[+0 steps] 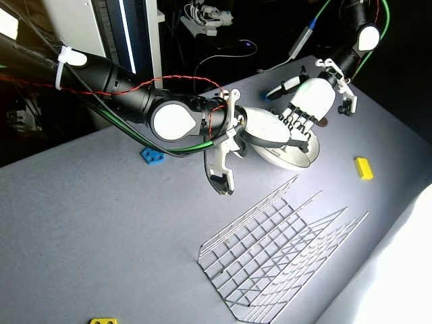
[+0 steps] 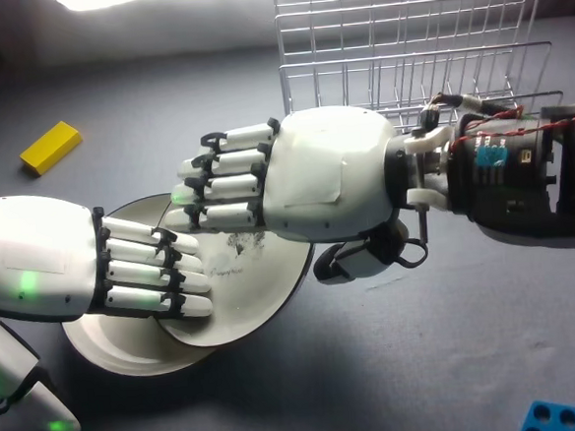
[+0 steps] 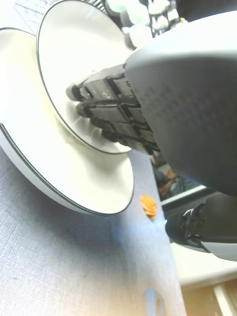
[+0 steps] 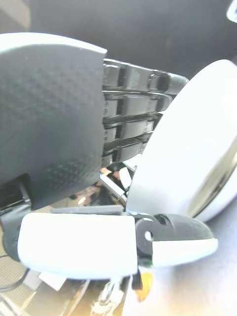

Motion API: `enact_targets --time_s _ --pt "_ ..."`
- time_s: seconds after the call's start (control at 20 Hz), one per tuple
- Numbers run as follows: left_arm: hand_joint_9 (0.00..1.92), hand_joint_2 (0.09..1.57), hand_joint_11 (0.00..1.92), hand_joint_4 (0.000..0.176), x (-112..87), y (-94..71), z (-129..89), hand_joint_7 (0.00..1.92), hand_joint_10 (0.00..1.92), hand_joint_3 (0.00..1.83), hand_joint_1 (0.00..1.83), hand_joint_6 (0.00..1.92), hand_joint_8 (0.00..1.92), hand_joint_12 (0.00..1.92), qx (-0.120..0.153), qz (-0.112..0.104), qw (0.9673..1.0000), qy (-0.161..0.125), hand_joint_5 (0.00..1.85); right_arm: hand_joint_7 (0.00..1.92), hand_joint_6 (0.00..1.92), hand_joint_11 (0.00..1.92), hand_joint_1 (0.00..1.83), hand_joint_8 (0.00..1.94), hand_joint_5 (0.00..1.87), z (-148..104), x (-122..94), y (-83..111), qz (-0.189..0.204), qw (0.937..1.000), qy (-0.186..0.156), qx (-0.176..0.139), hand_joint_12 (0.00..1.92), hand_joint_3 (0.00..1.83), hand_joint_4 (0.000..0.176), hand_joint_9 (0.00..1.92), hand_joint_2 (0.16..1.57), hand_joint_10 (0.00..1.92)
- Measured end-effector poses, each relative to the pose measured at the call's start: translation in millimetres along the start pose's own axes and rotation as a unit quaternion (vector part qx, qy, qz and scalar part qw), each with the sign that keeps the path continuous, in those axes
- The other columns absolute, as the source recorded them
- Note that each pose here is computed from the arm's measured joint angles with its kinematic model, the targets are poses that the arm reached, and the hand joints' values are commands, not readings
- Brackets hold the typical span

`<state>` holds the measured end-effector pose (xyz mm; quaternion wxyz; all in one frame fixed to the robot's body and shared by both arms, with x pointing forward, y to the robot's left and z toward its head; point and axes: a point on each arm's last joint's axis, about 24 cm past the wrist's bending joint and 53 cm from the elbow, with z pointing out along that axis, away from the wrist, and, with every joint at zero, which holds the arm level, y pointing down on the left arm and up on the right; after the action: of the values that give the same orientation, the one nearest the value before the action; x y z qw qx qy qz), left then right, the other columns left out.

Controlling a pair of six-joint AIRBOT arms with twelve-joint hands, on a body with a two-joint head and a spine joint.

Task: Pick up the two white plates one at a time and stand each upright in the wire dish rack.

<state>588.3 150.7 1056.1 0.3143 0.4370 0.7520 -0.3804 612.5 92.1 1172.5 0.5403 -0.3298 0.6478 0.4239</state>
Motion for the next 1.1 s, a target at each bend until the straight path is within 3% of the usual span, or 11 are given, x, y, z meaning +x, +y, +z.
enact_targets --time_s 0.1,0.35,0.5,0.65,0.75,0.8,0.85,0.9,0.95,1.0,1.1 --pt "0.00 0.98 0.00 0.000 -0.1 0.1 -0.1 0.00 0.00 0.00 0.00 0.00 0.00 0.00 0.000 0.000 1.0000 0.000 0.00 0.00 0.00 0.00 1.06 0.00 0.00 1.0 3.8 0.3 -0.004 1.0000 0.002 -0.001 0.31 0.00 0.000 0.00 1.02 0.00" --pt "0.00 0.99 0.00 0.000 -0.2 0.1 0.1 0.00 0.00 0.00 0.00 0.00 0.00 0.00 0.000 0.000 1.0000 0.000 0.00 0.06 0.02 0.00 0.96 0.00 0.14 5.0 -0.4 -5.4 -0.001 1.0000 -0.009 0.001 0.40 0.02 0.000 0.04 1.14 0.01" --pt "0.00 1.01 0.00 0.000 -0.2 0.2 -0.1 0.00 0.00 0.01 0.00 0.00 0.00 0.00 0.000 0.000 1.0000 0.000 0.00 0.15 0.02 0.00 0.88 0.01 0.22 6.7 1.7 -6.1 -0.005 1.0000 -0.008 0.000 0.74 0.01 0.000 0.16 1.20 0.03" --pt "0.00 1.01 0.00 0.000 -0.2 0.2 -0.1 0.00 0.00 0.01 0.00 0.00 0.00 0.00 0.000 0.000 1.0000 0.000 0.00 0.48 0.02 0.00 1.06 0.02 0.46 8.6 2.6 -7.8 -0.003 1.0000 -0.009 0.001 1.15 0.00 0.000 0.45 1.16 0.05" --pt "0.00 1.02 0.00 0.000 -0.5 0.6 0.2 0.00 0.00 0.01 0.00 0.00 0.00 0.00 -0.001 -0.001 1.0000 -0.001 0.00 0.66 0.02 0.11 1.12 0.02 0.59 9.8 2.8 -6.8 -0.003 1.0000 -0.009 0.000 1.15 0.00 0.000 0.60 1.18 0.04" --pt "0.00 1.01 0.00 0.000 -0.5 0.5 0.2 0.00 0.00 0.00 0.00 0.00 0.00 0.00 -0.001 -0.001 1.0000 -0.001 0.00 0.81 0.04 0.28 1.18 0.03 0.73 9.8 2.7 -6.9 -0.003 1.0000 -0.009 0.000 1.09 0.00 0.000 0.74 1.14 0.06" --pt "0.00 1.00 0.00 0.000 -0.5 0.7 0.2 0.00 0.00 0.00 0.00 0.00 0.00 0.00 -0.001 -0.001 1.0000 -0.001 0.00 0.94 0.87 0.46 1.15 0.01 0.86 9.7 2.5 -6.8 -0.002 0.9999 -0.010 -0.001 0.99 0.00 0.000 0.87 1.16 0.05" --pt "0.00 1.01 0.00 0.000 -0.5 0.6 0.4 0.00 0.00 0.00 0.00 0.00 0.00 0.00 -0.001 -0.001 1.0000 -0.001 0.00 0.99 1.09 0.55 1.20 0.75 0.87 9.7 1.9 -6.3 -0.003 0.9999 -0.011 -0.001 0.98 0.02 0.000 0.96 1.13 0.04" --pt "0.00 1.01 0.00 0.000 -0.5 0.2 0.4 0.00 0.00 0.01 0.00 0.00 0.00 0.00 0.000 -0.001 1.0000 -0.001 0.00 1.00 1.07 0.63 1.21 0.88 0.93 9.5 -1.2 -4.2 -0.003 0.9998 -0.018 -0.006 0.98 0.00 0.017 1.04 1.12 0.05" --pt "0.00 1.01 0.00 0.000 -0.5 0.4 -0.1 0.00 0.00 0.00 0.00 0.00 0.00 0.00 0.000 -0.001 1.0000 -0.001 0.00 1.06 1.00 0.72 1.34 0.80 0.99 9.1 -6.2 -0.7 -0.005 0.9995 -0.028 -0.014 0.96 0.00 0.000 0.93 1.09 0.89" --pt "0.00 1.01 0.00 0.000 -0.6 0.5 -0.5 0.00 0.00 0.00 0.00 0.00 0.00 0.00 0.000 -0.001 1.0000 -0.001 0.00 1.09 0.96 0.78 1.38 0.76 1.01 8.8 -9.8 2.3 -0.006 0.9992 -0.035 -0.020 0.94 0.00 0.000 0.97 1.08 1.02"
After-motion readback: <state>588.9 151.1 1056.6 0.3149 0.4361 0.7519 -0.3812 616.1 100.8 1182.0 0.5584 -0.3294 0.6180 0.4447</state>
